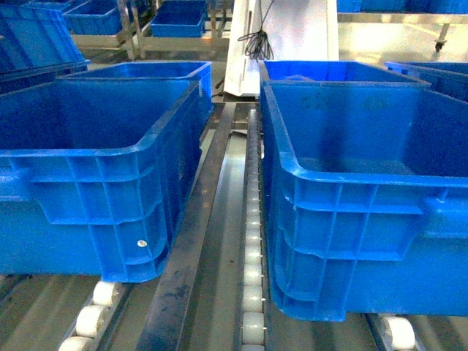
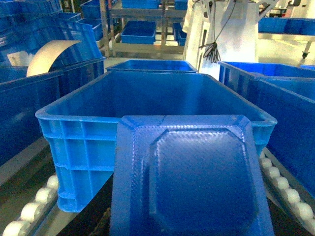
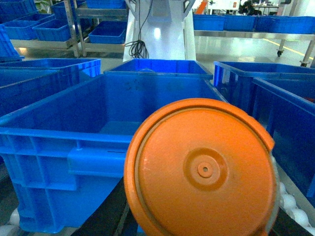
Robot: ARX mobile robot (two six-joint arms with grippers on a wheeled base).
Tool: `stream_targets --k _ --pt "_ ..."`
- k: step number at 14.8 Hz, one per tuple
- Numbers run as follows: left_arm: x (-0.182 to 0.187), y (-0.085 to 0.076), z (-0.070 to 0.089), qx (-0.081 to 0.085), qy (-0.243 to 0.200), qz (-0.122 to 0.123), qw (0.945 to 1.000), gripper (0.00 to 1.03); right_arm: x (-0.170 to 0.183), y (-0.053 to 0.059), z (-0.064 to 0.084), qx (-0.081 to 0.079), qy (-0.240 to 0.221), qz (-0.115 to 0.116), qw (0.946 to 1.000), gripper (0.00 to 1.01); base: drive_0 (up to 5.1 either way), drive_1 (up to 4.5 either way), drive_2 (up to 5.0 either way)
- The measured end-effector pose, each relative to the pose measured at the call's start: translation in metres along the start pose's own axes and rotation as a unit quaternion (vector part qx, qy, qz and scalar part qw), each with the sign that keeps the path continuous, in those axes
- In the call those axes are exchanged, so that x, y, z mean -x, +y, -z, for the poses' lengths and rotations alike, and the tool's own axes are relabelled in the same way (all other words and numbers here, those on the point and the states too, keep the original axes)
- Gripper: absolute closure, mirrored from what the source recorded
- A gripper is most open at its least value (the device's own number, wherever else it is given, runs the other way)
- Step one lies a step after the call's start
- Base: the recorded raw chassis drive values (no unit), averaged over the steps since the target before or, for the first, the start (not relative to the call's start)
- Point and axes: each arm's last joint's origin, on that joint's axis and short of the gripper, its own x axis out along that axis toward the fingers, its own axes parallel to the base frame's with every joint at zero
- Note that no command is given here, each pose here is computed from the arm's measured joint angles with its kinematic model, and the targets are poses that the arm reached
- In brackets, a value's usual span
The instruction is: Sort blue parts and orange caps into right shelf containers
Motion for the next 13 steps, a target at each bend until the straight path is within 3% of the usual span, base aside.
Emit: stream_targets --k 13 --pt "0.0000 0.0000 -0.0001 0.000 0.000 0.000 1.0000 0.59 0.0000 0.0000 0.0001 0.000 0.000 0.000 1.0000 0.59 0.0 0.00 0.0"
